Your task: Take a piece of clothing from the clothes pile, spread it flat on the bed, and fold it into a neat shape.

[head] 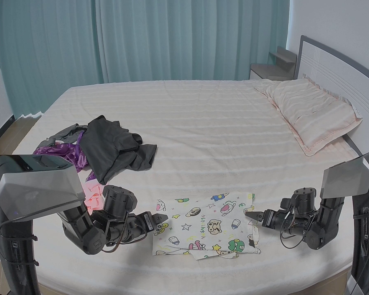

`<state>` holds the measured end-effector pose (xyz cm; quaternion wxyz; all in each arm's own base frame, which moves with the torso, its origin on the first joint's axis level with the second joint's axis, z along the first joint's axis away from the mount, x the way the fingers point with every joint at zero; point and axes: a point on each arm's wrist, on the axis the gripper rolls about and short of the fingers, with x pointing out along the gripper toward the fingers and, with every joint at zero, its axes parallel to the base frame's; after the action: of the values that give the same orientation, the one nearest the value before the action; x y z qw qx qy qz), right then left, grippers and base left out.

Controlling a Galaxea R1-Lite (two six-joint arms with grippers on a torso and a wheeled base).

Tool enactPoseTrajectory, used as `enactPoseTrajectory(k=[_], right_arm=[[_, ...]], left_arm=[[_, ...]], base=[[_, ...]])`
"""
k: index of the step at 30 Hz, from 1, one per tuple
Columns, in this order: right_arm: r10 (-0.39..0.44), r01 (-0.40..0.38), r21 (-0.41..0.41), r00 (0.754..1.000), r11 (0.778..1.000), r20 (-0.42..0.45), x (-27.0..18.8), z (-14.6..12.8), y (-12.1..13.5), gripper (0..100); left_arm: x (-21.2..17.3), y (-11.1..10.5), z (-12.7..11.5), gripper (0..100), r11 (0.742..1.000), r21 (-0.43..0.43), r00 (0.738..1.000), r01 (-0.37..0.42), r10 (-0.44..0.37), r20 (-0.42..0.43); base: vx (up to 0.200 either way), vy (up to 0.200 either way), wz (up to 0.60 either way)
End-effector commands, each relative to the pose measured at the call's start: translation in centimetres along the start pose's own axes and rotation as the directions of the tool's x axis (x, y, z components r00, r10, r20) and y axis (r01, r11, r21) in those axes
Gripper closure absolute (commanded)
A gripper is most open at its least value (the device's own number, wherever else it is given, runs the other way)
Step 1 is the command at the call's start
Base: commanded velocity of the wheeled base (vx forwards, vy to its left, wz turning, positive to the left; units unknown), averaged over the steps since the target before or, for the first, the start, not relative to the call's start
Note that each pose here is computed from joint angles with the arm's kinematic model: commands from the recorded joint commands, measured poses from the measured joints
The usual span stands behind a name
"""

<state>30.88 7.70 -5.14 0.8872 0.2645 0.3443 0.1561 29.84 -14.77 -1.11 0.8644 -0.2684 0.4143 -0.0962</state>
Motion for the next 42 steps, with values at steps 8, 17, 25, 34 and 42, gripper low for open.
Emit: enactPoseTrajectory(k=[8,17,25,34,42], right_arm=[[0.054,-0.056,-0.047,0.997,0.997,-0.049,3.6,-1.9,1.3,0],[0.059,-0.064,-0.055,0.995,0.996,-0.077,4.1,-2.2,2.0,0],[0.058,-0.063,-0.053,0.995,0.997,-0.086,4.1,-2.2,2.0,100],[0.061,-0.065,-0.056,0.996,0.996,-0.071,3.9,-2.0,2.2,100],[0.060,-0.064,-0.053,0.996,0.997,-0.064,3.2,-1.5,2.4,100]], left_arm=[[3.8,0.2,-0.2,0,0.997,0.035,0.997,0.067,-0.068,0.039],[4.9,-1.1,-0.8,0,0.992,0.062,0.994,0.106,-0.108,0.029],[5.1,-1.8,-1.0,100,0.990,0.069,0.992,0.120,-0.122,0.024],[3.6,-1.0,-1.2,100,0.995,0.036,0.996,0.090,-0.090,0.020],[1.2,-1.2,-1.2,100,0.995,-0.040,0.996,0.093,-0.092,0.020]], base=[[0.000,0.000,0.00],[0.000,0.000,0.00],[0.000,0.000,0.00],[0.000,0.000,0.00],[0.000,0.000,0.00]])
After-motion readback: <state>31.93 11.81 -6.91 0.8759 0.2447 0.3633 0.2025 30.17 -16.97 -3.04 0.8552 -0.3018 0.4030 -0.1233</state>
